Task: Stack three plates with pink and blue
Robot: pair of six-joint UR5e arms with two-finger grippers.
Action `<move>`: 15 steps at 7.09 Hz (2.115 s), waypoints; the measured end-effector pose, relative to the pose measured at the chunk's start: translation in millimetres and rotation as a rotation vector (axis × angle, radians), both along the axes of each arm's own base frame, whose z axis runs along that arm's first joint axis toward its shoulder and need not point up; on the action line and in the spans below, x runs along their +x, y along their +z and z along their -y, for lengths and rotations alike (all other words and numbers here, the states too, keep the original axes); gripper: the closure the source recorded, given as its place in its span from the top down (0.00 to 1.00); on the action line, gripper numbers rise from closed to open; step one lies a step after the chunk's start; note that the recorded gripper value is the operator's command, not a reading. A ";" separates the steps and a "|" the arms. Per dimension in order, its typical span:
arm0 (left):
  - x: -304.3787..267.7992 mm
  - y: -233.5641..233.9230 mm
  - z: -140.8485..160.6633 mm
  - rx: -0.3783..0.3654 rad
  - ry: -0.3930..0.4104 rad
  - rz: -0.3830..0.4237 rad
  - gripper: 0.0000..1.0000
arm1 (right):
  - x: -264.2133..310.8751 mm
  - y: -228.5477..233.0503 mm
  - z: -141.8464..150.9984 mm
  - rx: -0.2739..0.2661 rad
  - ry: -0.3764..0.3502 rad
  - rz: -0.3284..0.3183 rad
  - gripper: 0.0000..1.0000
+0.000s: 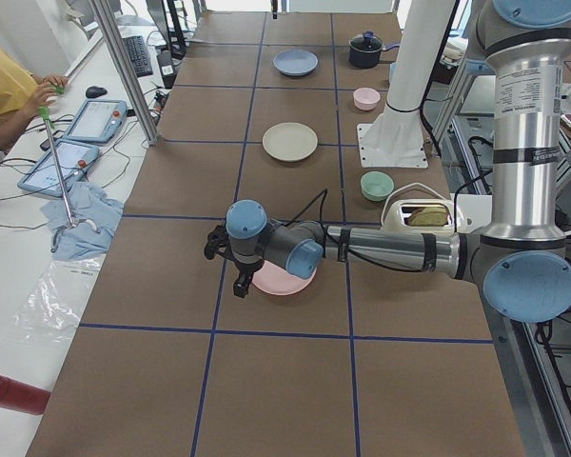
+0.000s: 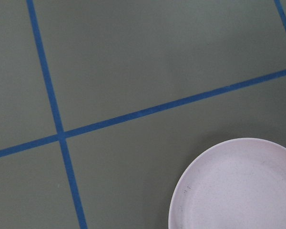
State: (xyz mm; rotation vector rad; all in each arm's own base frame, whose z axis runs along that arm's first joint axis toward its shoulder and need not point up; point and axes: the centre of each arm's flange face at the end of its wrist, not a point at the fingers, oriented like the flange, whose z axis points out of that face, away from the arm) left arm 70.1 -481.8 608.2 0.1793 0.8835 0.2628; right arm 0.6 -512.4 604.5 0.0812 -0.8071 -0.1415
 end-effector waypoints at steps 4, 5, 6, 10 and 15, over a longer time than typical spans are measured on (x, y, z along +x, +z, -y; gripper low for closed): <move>93.7 29.6 3.0 -0.090 0.104 0.017 0.59 | -2.6 0.9 -1.1 0.001 -0.007 0.002 1.00; 99.2 36.9 2.1 -0.089 0.111 0.018 0.42 | -3.4 1.2 -1.5 0.001 -0.009 0.002 1.00; 101.2 42.2 1.3 -0.095 0.111 0.019 0.34 | -4.8 1.4 -1.7 0.001 -0.012 0.002 1.00; 102.7 53.6 -0.4 -0.117 0.108 0.028 0.22 | -7.9 1.5 -1.8 0.003 -0.021 0.002 1.00; 113.5 -1.7 10.9 -0.103 0.110 -0.061 0.00 | -9.4 -1.0 -1.4 0.006 -0.024 0.013 1.00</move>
